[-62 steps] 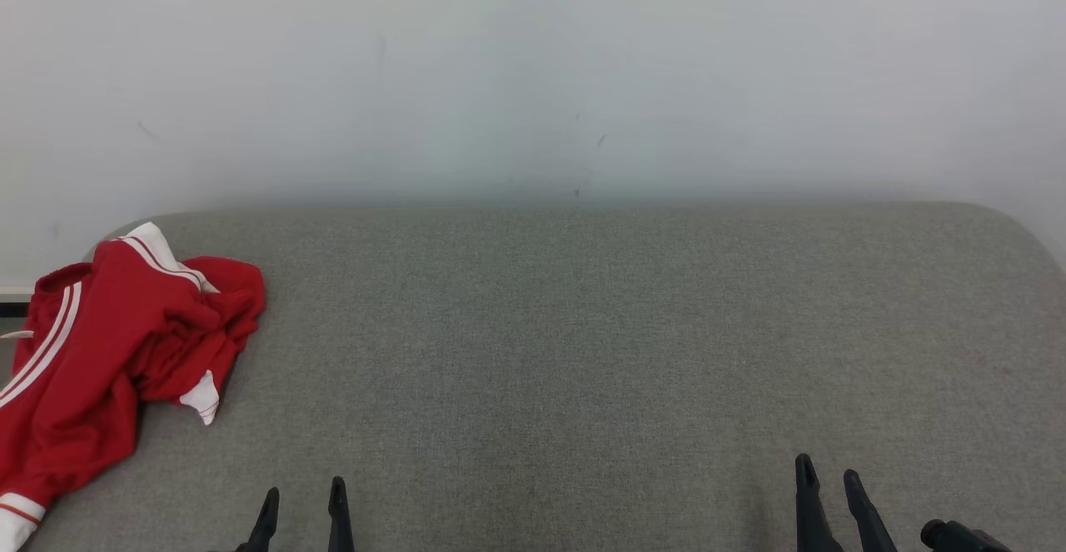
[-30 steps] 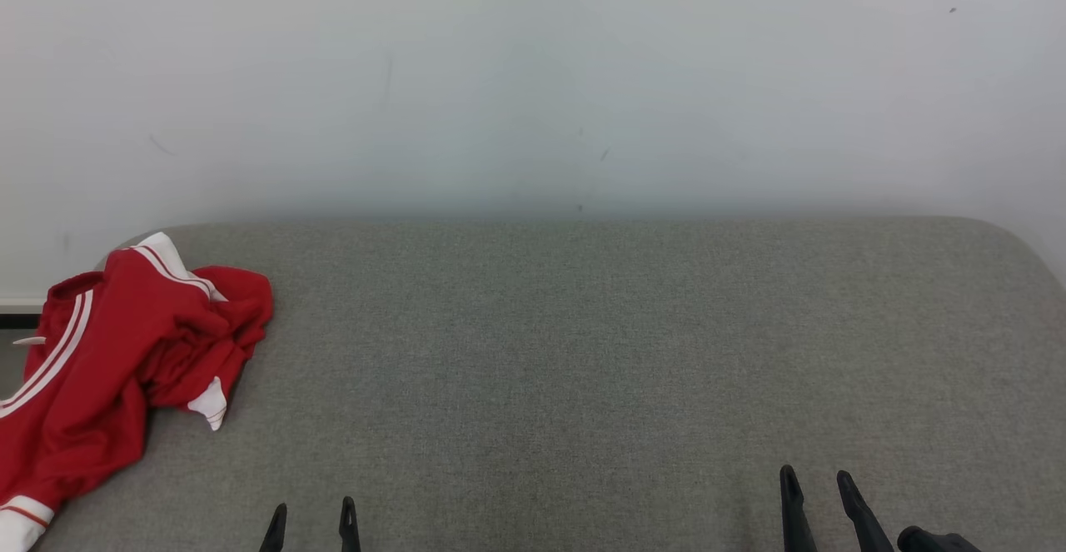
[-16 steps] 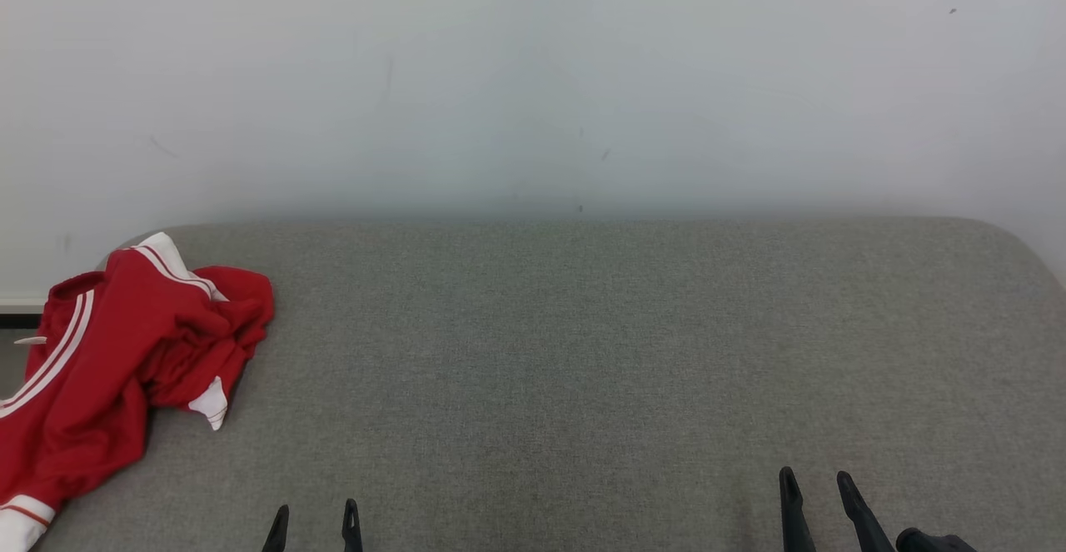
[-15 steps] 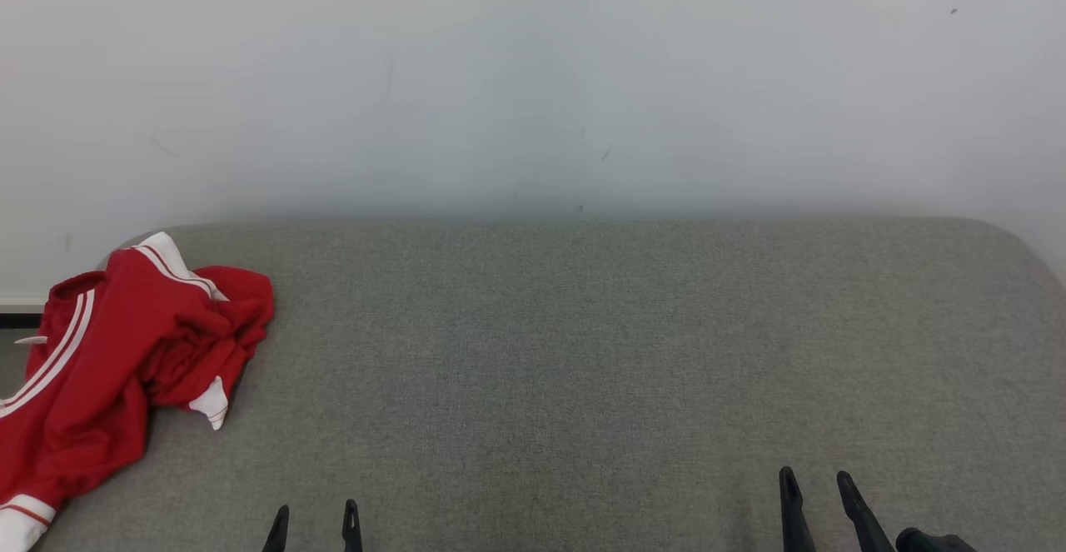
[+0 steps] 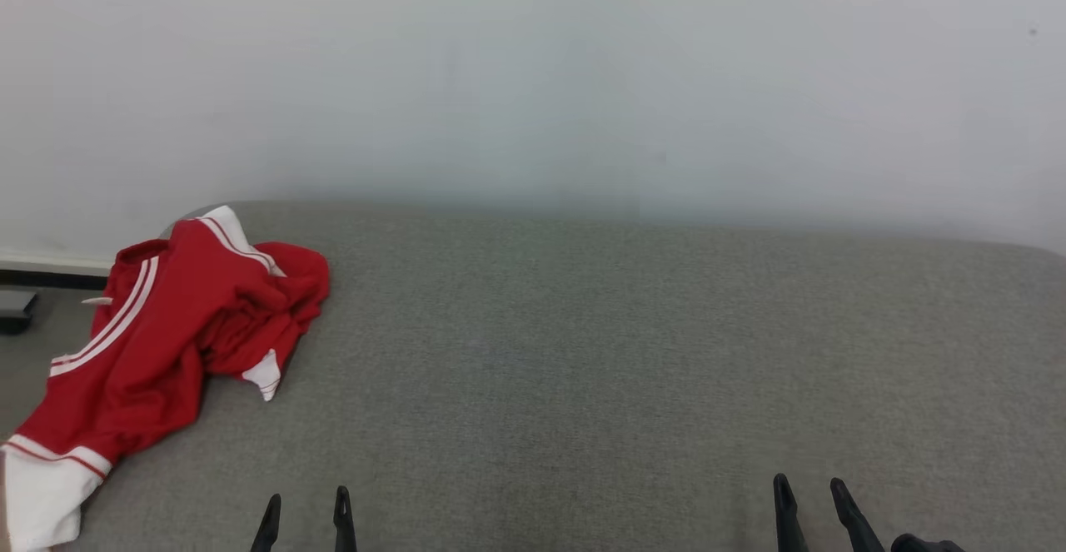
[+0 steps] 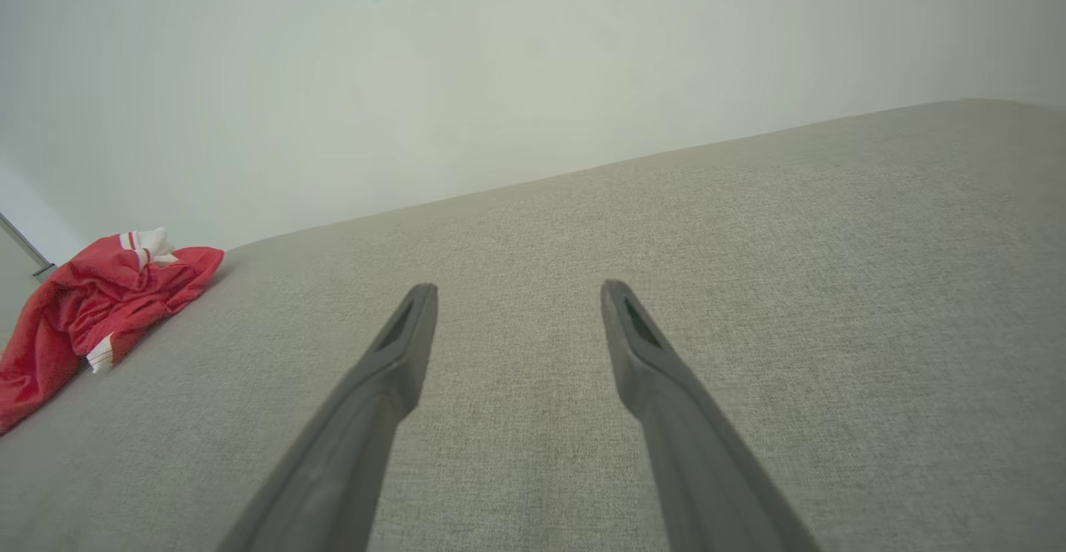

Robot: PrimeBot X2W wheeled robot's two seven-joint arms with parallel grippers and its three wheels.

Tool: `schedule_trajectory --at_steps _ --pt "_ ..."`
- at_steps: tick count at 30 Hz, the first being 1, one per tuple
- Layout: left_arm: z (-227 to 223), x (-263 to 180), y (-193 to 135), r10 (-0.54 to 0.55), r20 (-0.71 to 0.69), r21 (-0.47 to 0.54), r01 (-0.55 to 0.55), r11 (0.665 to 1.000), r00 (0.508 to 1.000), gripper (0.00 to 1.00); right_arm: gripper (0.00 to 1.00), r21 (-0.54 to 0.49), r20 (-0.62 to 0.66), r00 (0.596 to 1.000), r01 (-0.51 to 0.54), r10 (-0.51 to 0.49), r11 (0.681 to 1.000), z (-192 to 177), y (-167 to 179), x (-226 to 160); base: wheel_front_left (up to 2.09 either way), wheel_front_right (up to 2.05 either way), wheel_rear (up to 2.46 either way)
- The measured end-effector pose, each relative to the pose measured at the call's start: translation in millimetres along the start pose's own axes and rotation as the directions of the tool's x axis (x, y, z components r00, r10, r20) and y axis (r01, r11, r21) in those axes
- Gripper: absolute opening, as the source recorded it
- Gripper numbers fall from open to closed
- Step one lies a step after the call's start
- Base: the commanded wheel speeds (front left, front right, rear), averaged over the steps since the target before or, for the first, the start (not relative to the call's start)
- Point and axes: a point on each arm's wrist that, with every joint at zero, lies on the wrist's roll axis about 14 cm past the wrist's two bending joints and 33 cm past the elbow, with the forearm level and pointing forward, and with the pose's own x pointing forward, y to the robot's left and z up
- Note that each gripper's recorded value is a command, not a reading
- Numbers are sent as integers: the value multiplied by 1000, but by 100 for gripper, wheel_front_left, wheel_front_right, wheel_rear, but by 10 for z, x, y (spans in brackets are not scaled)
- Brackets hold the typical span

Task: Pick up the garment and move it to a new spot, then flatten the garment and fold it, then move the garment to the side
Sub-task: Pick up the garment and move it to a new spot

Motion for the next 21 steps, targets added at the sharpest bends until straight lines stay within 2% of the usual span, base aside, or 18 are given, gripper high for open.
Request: schedule_trajectory --at_steps 7,12,16,21 --pt "36 -166 340 106 15 10 -106 994 994 100 100 -5 -30 994 -102 102 995 -76 316 162 0 0 0" --pt "50 -369 657 210 24 9 -210 978 978 100 100 -8 -46 980 -196 195 981 -122 619 289 0 0 0" --pt "41 -569 890 288 24 13 -289 957 957 100 100 -4 -70 959 -274 273 962 -194 888 366 0 0 0" --pt "97 -862 1244 426 46 9 -427 904 903 100 100 -1 -80 909 -410 409 912 -218 1391 476 0 0 0"
